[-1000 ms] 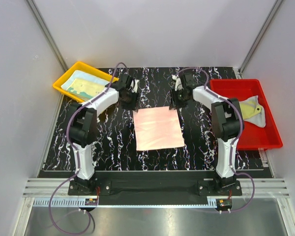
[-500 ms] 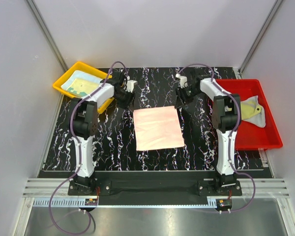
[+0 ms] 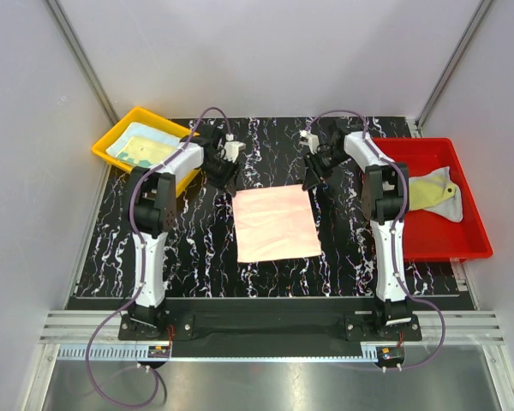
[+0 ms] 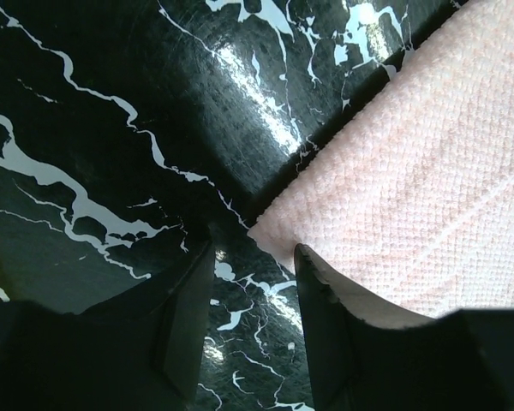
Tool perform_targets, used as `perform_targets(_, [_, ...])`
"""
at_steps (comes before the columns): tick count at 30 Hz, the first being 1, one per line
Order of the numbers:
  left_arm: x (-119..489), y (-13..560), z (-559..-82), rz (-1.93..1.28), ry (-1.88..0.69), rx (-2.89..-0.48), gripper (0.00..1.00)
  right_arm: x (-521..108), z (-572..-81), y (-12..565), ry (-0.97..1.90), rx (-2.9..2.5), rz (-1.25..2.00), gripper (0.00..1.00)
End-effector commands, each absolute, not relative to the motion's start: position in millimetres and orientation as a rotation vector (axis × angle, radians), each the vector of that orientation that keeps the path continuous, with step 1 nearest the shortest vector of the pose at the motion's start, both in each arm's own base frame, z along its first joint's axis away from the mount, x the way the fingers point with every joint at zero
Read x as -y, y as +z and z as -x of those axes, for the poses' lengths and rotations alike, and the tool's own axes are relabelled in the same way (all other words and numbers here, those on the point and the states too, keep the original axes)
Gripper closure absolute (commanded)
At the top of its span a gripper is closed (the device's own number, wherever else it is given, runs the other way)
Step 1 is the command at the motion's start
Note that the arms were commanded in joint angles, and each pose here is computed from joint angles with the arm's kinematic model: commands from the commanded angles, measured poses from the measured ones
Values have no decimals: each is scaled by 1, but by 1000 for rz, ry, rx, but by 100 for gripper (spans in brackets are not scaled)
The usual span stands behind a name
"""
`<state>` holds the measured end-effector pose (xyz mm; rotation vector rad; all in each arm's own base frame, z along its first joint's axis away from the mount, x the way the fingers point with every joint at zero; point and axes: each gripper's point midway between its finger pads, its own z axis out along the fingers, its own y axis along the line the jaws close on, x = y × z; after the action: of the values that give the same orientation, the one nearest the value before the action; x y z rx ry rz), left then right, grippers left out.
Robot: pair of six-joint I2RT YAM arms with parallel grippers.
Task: Fold and stack the towels
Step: Fold the towel
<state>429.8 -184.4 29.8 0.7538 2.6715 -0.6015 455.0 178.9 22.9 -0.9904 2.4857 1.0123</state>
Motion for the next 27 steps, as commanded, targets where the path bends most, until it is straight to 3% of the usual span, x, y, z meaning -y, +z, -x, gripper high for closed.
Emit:
perform_targets(1, [188, 35, -440, -796, -607, -2628, 54, -180, -459, 26, 1019, -2449, 1030, 64])
perform_targets(5, [191, 33, -441, -805, -622, -2628, 58, -179, -461, 25, 1012, -2449, 1031, 80])
perform_targets(10, [195, 30, -441, -827, -661, -2625, 83, -179, -466, 26, 980, -2440, 1029, 100])
perform_targets(14, [199, 32, -446, -833, -676, -2608, 99, -177, -469, 25, 963, -2440, 1025, 100])
perform_targets(27, [202, 74, -478, -842, -596, -2474, 100, -175, -503, 52, 789, -2316, 1005, 100])
